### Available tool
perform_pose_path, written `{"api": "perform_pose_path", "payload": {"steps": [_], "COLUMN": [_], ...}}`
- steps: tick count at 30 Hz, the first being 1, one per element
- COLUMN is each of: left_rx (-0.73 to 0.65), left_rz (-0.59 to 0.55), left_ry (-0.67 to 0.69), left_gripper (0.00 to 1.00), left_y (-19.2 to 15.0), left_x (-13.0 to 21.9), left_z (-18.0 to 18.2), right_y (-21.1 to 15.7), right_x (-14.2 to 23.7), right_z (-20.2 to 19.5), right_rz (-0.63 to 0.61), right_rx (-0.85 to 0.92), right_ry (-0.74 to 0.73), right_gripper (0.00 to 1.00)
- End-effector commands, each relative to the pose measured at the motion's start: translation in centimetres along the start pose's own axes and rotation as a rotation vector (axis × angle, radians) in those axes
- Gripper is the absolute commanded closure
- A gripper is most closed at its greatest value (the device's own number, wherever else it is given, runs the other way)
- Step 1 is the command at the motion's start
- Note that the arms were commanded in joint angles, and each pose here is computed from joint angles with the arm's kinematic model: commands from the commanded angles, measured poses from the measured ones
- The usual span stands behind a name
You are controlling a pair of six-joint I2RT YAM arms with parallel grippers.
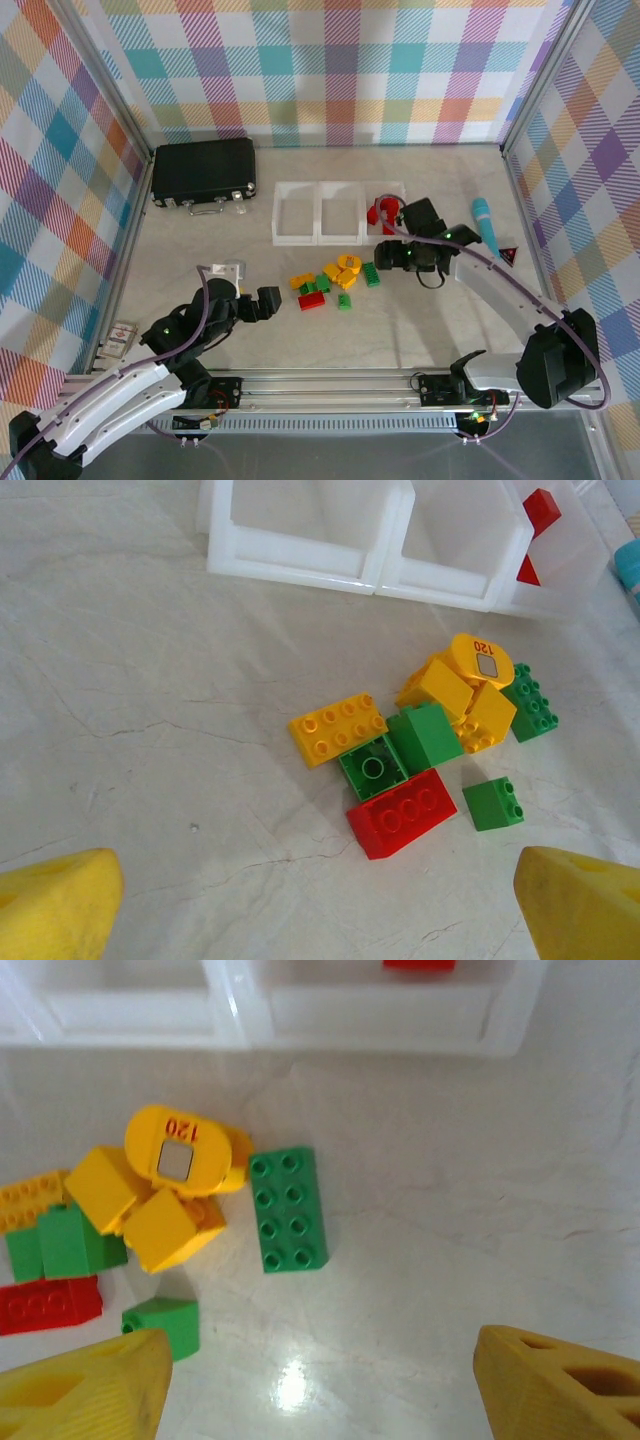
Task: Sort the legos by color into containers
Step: Pick up the lego from the center of the table.
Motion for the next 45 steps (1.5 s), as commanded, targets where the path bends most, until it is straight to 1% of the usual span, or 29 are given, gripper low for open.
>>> {"api": "perform_pose_path", "payload": {"steps": [1, 7, 14, 18, 27, 38, 45], "left_rx": [0.020, 0.036, 0.066, 0.068, 0.062, 0.053, 0.019], "left_rz": [0.003, 0.015, 0.023, 0.015, 0.002, -0.008, 0.038], "left_ry": [-0.045, -0.048, -0.045, -0.037, -0.025, -0.041, -0.120], "left_gripper": [0.00, 0.00, 0.00, 0.00, 0.00, 0.00, 0.00], "left_y": [-0.1, -0.3, -0.6, -0.6, -0.4, -0.3, -0.8], "left_x": [-0.4, -0.5, -0.6, -0.3, 0.4, 1.4, 1.5], "left_z": [-0.8, -0.9, -0.7, -0.3, 0.1, 0.3, -1.1], "right_y": [-0.4, -1.9, -1.5, -1.1, -0.4, -0.2, -0.5], "right_x": [-1.1, -3.8, -6.3, -8.0, -10.2, -11.6, -12.2], "right_z": [1.2, 2.3, 2.4, 2.5, 1.9, 1.8, 1.5], "right_rz": [-0.005, 0.114, 0.175, 0.200, 0.259, 0.286, 0.298], "right_rx": [-0.002, 0.087, 0.144, 0.165, 0.212, 0.224, 0.224], "right_ry": [0.027, -0.015, -0.056, -0.059, -0.124, -0.142, -0.162], "right_gripper": [0.21, 0.21, 0.21, 0.22, 0.30, 0.37, 0.47]}}
Point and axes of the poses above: each hand's point on the last joint's axis, 136 mm out from that joint toward the fingers, its own x axis back along the fingers, its own z axis along the line the jaws close on, y = z × x, the point moved 3 cm from there along x, back along the fingers, and after that the axes turned 15 degrees about x, right-handed, at the moved point
